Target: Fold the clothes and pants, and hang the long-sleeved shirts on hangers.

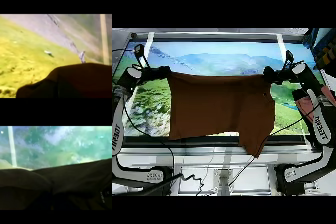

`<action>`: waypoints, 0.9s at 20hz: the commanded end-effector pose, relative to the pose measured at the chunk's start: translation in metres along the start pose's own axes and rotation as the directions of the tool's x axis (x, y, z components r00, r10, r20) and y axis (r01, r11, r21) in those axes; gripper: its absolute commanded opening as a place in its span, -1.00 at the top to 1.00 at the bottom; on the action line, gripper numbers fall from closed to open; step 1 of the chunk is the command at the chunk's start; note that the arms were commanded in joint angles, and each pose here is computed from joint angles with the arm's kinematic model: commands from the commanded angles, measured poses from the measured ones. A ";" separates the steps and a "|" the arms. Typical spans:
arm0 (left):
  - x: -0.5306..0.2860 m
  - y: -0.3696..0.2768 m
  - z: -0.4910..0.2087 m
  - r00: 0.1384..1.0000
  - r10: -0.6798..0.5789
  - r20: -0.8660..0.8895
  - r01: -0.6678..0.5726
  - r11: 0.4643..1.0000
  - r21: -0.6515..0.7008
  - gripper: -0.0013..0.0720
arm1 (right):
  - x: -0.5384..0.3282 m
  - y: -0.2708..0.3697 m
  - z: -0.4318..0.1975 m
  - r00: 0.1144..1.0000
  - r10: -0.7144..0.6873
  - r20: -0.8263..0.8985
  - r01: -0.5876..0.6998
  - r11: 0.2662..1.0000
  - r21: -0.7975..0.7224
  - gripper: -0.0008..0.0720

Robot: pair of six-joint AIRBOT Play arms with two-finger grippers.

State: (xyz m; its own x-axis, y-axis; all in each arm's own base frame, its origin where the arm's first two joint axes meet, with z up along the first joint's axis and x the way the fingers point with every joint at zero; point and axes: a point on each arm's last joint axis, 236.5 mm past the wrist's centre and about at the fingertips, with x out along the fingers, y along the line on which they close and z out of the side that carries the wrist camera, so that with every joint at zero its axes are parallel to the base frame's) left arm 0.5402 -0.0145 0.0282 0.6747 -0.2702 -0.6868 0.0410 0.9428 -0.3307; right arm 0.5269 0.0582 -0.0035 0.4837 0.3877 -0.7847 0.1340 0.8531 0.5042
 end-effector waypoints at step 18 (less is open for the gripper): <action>-0.017 0.014 -0.101 0.901 0.044 -0.432 -0.018 0.998 0.065 -0.92 | -0.038 -0.070 -0.091 0.860 -0.313 -0.402 0.248 0.947 -0.205 -0.90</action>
State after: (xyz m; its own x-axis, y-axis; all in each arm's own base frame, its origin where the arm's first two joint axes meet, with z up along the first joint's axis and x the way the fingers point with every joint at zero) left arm 0.4561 -0.0158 -0.0302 0.2963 -0.2851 -0.9116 0.0753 0.9584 -0.2752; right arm 0.4228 0.0169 -0.0413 0.0371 0.2136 -0.9762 0.0713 0.9738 0.2158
